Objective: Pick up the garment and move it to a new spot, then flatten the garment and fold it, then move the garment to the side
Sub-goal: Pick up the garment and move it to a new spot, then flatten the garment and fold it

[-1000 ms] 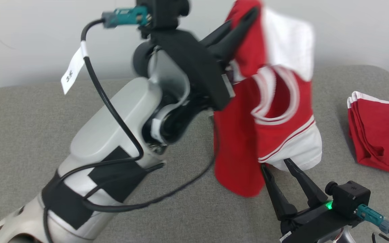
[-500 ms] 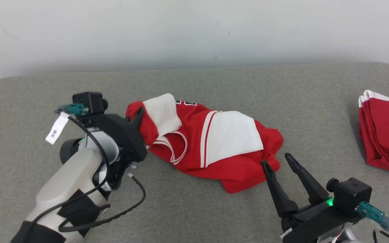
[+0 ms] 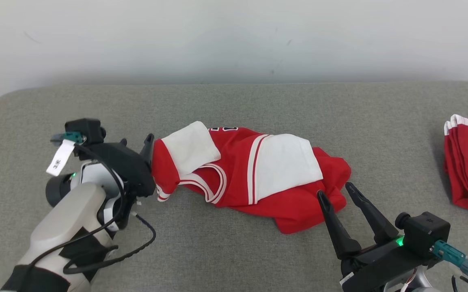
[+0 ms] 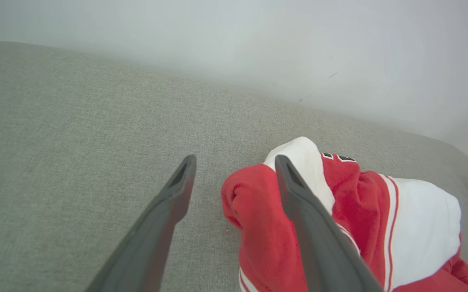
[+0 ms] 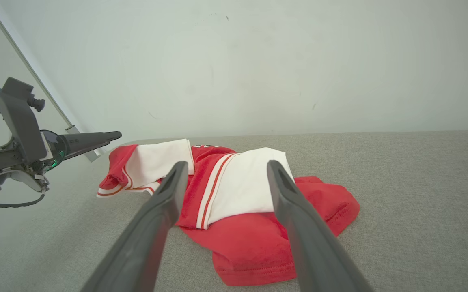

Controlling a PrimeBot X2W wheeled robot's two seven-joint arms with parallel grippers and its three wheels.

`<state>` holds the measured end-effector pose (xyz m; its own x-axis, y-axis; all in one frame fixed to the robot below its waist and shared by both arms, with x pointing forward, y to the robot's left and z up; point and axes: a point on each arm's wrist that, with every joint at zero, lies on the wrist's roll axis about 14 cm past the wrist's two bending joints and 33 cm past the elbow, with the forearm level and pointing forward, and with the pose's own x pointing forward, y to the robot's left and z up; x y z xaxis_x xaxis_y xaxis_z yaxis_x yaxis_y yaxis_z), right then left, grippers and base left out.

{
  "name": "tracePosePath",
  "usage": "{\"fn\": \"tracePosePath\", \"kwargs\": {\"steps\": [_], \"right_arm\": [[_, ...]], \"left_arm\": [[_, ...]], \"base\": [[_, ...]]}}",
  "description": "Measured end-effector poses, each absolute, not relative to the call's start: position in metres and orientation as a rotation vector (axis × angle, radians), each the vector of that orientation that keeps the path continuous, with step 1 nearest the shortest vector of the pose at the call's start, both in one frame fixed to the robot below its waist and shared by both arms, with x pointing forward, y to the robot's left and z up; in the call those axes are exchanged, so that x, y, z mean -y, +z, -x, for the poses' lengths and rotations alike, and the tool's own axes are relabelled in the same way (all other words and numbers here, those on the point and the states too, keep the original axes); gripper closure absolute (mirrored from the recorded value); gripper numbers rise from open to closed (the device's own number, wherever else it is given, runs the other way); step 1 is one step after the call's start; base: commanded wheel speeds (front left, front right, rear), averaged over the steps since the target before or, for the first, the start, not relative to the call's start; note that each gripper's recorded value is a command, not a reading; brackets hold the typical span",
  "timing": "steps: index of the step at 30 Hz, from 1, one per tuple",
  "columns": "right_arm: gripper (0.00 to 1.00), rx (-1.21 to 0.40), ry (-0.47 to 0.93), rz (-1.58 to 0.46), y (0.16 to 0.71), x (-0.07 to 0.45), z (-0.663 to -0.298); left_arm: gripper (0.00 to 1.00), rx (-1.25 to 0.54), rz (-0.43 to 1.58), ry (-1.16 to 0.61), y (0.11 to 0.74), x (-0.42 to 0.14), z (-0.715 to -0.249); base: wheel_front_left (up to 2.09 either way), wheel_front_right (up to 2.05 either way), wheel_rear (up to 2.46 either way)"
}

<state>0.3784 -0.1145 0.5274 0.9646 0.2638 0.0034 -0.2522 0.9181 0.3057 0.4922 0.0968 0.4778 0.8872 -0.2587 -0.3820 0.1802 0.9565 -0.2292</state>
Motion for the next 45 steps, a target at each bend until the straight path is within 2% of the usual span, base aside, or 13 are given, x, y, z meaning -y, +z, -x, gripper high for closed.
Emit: {"fn": "tracePosePath", "kwargs": {"steps": [4, 12, 20, 35, 45], "right_arm": [[0.00, -0.036, 0.272, -0.309, 0.528, 0.113, -0.379], [0.00, -0.038, 0.283, -0.311, 0.528, 0.109, -0.379], [0.00, -0.048, 0.272, -0.312, 0.524, 0.112, -0.380], [0.00, -0.048, 0.251, -0.311, 0.522, 0.118, -0.384], [0.00, -0.055, 0.226, -0.310, 0.517, 0.126, -0.385]], "left_arm": [[0.00, -0.363, 0.158, -0.277, 0.499, -0.088, -0.496], [0.00, -0.354, 0.157, -0.469, 0.519, -0.028, -0.479], [0.00, -0.451, 0.112, -0.584, 0.487, 0.010, -0.442], [0.00, -0.568, 0.113, -0.598, 0.442, 0.018, -0.414], [0.00, -0.621, 0.081, -0.572, 0.415, 0.011, -0.420]], "base": [[0.00, 0.00, 0.00], [0.00, 0.00, 0.00], [0.00, 0.00, 0.00], [0.00, 0.00, 0.00], [0.00, 0.00, 0.00]]}}
